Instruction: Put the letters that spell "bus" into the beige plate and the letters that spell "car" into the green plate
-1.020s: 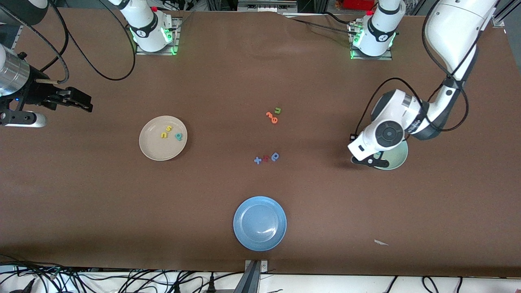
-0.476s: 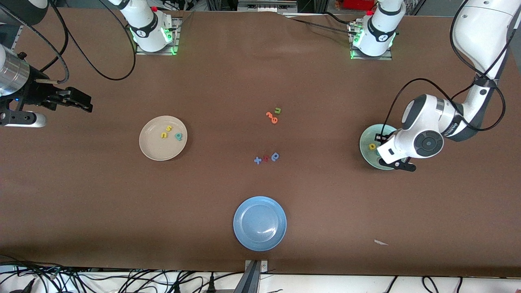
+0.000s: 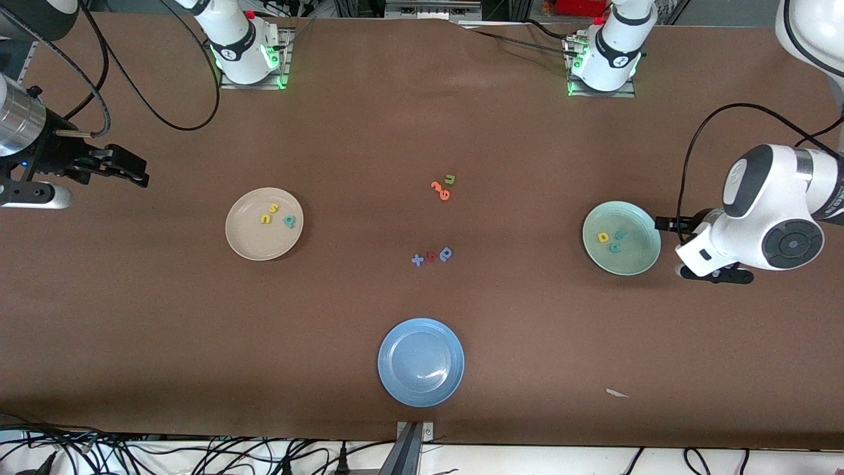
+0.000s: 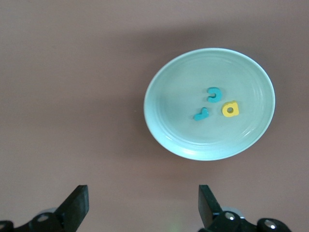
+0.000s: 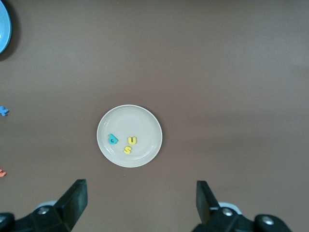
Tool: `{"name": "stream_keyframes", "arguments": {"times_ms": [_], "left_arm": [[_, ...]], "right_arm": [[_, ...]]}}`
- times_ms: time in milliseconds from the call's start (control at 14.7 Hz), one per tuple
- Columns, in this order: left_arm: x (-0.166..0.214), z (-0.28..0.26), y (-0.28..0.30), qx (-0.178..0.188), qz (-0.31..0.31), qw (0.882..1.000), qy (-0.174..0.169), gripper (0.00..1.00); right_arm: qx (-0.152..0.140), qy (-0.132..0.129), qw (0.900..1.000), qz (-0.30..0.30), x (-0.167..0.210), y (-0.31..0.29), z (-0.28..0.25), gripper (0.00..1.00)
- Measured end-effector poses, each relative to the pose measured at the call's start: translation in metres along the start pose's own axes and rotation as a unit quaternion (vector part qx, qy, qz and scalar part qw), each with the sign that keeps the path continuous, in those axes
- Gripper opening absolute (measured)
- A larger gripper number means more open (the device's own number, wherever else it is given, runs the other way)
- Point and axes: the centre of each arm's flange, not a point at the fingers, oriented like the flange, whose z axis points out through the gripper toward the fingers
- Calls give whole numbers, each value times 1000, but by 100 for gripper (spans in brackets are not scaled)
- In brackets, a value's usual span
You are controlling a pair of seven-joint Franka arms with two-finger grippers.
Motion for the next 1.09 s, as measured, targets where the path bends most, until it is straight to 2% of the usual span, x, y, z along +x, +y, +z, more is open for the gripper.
{"name": "stream_keyframes", "arguments": {"times_ms": [204,340,612,816,1088], "left_arm": [[-12,-20,-32,-22,-19,999,16,100],[-34,-50,-44,-42,-28,998,38,100],[-90,-131,-18,-39,-50,992,106,100],[-119,-168,-1,-39,-81,985,145,100],[-133,-179,-5,-53,-74,983,158,100]], "right_arm": [[2,3,1000,0,1,0,0,100],[6,11,1000,-1,3,-2,-1,100],[13,12,1000,-2,4,-4,-1,100],[13,12,1000,-13,2,-16,-1,100],[12,12,1000,-18,1,-22,-1,100]]}}
